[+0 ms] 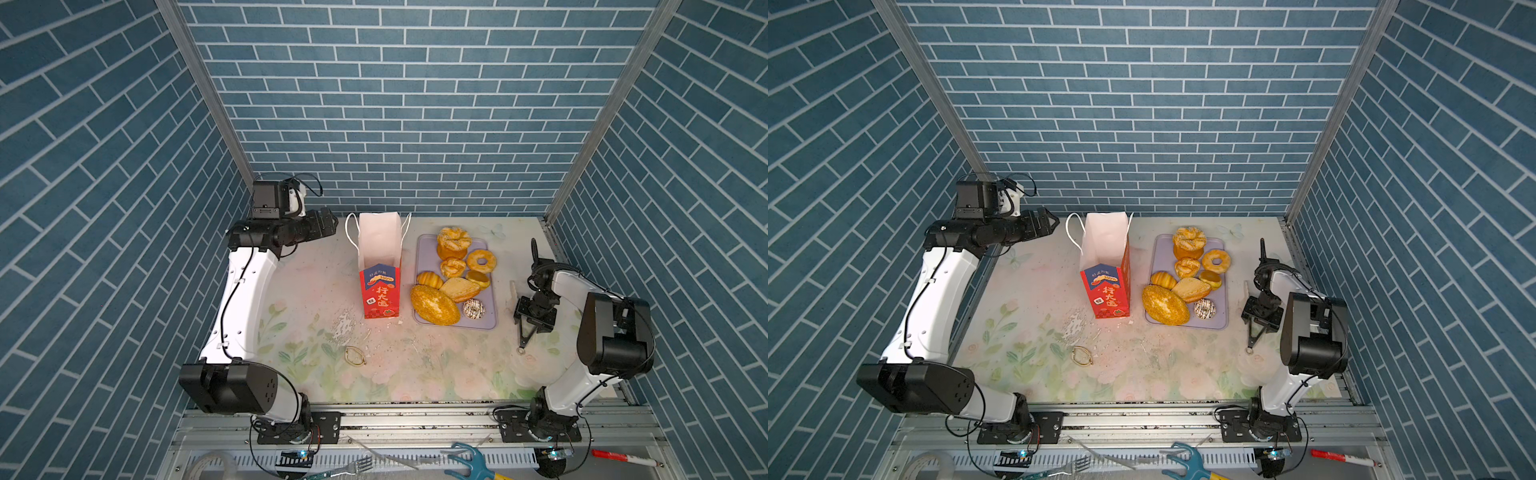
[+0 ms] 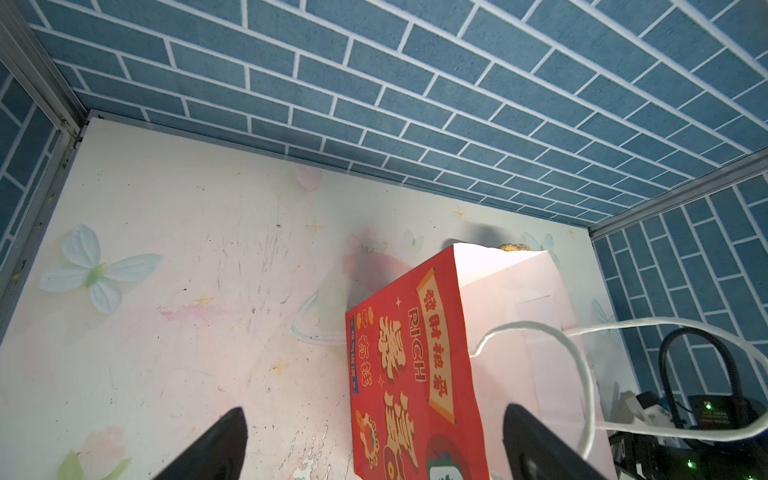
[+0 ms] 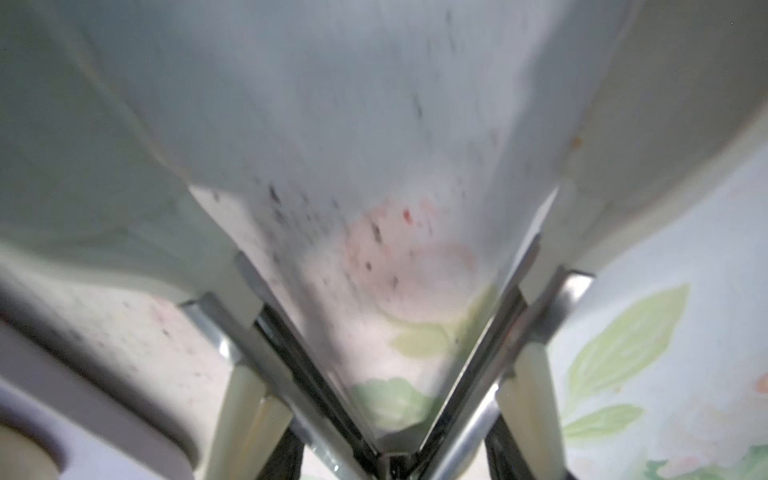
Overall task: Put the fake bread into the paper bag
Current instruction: 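Close the right gripper on the tongs' hinge end and lift them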
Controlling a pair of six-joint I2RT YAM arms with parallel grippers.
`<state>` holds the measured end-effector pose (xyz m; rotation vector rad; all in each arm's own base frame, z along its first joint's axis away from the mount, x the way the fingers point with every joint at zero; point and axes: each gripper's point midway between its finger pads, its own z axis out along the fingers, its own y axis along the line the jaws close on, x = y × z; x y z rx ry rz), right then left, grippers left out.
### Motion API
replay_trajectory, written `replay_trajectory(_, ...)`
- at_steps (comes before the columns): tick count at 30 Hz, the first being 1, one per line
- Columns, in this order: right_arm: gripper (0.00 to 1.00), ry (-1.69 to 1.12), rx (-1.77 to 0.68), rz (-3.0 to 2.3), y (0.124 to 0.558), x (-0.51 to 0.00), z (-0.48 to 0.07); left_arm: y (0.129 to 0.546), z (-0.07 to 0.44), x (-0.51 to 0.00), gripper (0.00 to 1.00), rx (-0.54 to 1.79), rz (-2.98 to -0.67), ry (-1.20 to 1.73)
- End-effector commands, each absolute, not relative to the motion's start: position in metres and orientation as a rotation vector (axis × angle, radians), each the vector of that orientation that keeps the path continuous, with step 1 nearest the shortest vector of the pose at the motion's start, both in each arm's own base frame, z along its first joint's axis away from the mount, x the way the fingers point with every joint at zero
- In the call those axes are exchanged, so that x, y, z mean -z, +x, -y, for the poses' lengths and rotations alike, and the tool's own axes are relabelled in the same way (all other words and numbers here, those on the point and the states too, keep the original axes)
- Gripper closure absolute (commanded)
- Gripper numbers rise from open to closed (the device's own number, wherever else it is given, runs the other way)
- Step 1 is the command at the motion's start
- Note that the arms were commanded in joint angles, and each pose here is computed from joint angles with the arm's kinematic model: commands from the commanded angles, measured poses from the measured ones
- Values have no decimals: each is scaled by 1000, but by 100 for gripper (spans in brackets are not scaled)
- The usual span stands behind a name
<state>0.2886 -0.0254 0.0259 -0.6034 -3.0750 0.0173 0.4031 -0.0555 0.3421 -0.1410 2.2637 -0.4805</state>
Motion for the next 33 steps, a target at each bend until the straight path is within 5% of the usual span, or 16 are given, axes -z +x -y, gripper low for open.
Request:
replay_trajectory(1,34,-458,-79,3152,318,-30,37,408,52,-353,3,464,-2235,-143)
replay_trajectory(13,18,-444,-91,3190,347,-34,47,412,51,-355,3,452,-2234,-133)
replay_trajectory(33,25,-425,-12,3235,341,-25,37,409,60,-367,4,508,-2175,-94)
